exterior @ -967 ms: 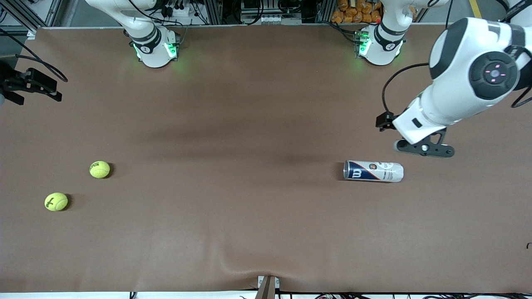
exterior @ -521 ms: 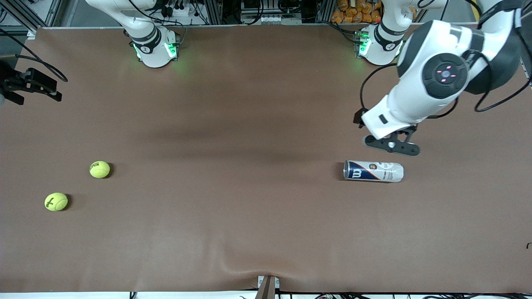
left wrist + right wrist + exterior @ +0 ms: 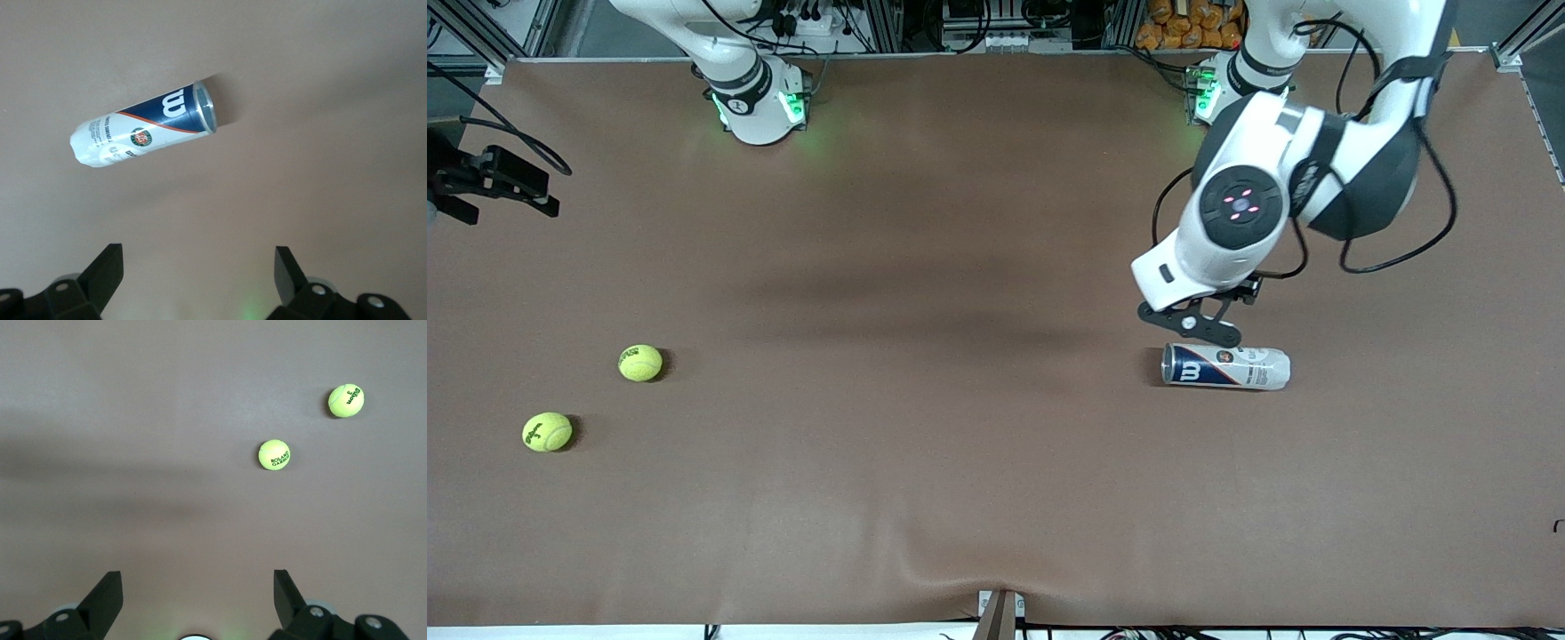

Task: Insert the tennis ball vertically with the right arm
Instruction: 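Lower the open left gripper over the can's closed end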

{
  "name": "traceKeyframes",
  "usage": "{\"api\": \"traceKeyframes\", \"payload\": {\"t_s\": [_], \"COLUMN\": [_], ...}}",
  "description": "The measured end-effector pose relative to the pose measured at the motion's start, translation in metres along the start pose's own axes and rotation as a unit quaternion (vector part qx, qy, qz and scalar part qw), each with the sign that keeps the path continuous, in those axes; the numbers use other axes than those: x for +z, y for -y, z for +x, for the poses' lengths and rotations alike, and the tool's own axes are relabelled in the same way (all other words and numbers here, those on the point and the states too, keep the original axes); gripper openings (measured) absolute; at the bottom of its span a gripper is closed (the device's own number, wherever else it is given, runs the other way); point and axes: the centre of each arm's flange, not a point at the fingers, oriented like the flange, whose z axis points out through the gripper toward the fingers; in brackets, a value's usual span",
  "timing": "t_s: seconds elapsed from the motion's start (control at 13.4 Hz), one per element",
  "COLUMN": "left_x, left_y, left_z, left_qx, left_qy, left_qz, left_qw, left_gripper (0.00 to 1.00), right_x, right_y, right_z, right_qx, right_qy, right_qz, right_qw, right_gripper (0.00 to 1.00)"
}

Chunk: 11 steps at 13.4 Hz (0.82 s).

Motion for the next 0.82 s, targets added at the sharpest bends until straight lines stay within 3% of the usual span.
{"api": "traceKeyframes", "payload": {"t_s": [0.45,0.67,0.82], "left_x": [0.054,0.068,0.086], "left_y": [0.003,0.018,0.038], "left_z": [0.004,0.006,0.011], "left_qx": [0.095,0.157,0.212], "left_qy": [0.052,0.057,0.046], "left_qz": [0.041,0.074,0.071], "left_qw": [0.993,0.983,0.974], "left_gripper": [1.0,1.0,1.0], "right_x": [0.0,0.0,0.0], "right_y": [0.0,0.0,0.0], "right_z": [0.0,0.0,0.0], "right_qx": [0.0,0.0,0.0], "right_qy": [0.0,0.0,0.0], "right_qz": [0.0,0.0,0.0], "right_qw": [1.0,1.0,1.0], "right_gripper": [1.0,1.0,1.0]}}
